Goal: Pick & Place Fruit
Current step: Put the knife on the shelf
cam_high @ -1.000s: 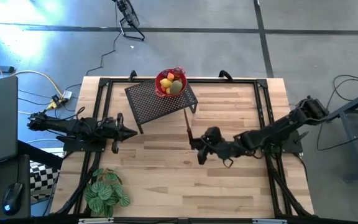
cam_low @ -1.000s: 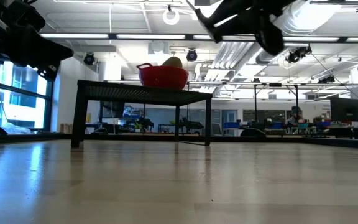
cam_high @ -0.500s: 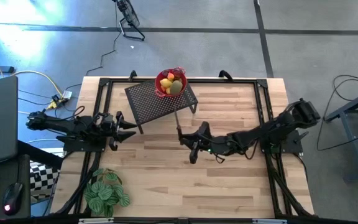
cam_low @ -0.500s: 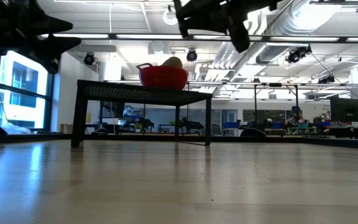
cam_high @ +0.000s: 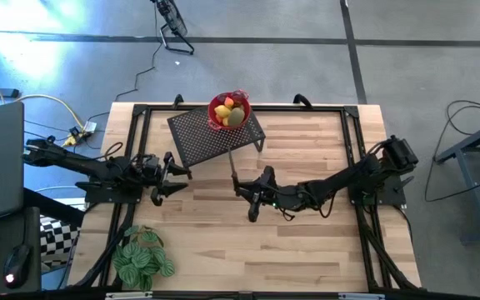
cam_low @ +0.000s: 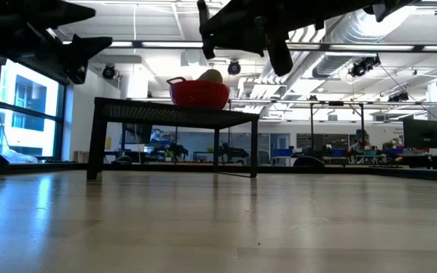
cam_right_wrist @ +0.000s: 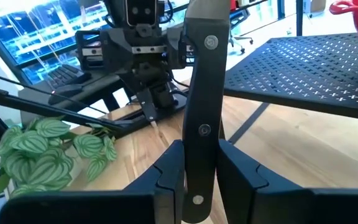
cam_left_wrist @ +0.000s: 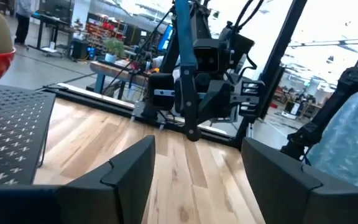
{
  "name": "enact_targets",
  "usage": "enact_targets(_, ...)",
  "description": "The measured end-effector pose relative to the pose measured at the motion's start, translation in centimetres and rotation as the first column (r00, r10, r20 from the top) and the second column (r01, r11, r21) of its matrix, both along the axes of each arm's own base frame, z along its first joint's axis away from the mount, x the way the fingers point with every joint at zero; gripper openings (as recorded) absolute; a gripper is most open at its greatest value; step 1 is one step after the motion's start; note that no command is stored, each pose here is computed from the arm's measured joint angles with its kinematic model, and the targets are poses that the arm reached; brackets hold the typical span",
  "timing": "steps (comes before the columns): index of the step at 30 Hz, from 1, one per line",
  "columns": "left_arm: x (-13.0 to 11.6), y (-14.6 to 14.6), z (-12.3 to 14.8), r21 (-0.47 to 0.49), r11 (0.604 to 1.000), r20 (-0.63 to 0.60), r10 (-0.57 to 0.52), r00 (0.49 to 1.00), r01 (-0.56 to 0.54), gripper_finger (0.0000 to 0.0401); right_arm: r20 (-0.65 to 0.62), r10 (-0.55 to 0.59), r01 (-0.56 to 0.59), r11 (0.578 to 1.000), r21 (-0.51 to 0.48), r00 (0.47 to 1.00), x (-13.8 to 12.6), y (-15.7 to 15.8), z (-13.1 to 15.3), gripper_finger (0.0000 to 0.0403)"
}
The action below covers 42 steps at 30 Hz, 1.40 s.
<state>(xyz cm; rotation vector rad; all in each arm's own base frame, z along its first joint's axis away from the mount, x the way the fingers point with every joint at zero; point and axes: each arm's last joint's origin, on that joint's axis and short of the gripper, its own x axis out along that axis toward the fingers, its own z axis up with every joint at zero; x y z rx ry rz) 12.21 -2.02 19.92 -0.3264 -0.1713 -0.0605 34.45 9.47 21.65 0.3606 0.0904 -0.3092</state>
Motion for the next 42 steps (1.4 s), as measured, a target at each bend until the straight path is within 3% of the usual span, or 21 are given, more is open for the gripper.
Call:
enact_targets(18,3.6,-0.7,-0.3,0.036,0.999,-0.003,0.006,1.000,-0.006,0.0236,-0.005,0.000,0.000,1.000,-0.002,1.000,0.0,0.0,0.0,0.0064)
enact_targets(27,6.9,-1.4,1.3,0.141,0.990,-0.042,0.023,0.999,-0.017,0.0236,-0.007,0.000,0.000,1.000,-0.003,1.000,0.0,0.0,-0.1,0.0064)
enact_targets(42,12.9,-2.6,2.9,0.116,0.993,-0.086,0.019,0.996,-0.009,0.0236,-0.016,0.037,-0.037,0.999,-0.023,0.999,-0.1,0.3,-0.1,0.0064)
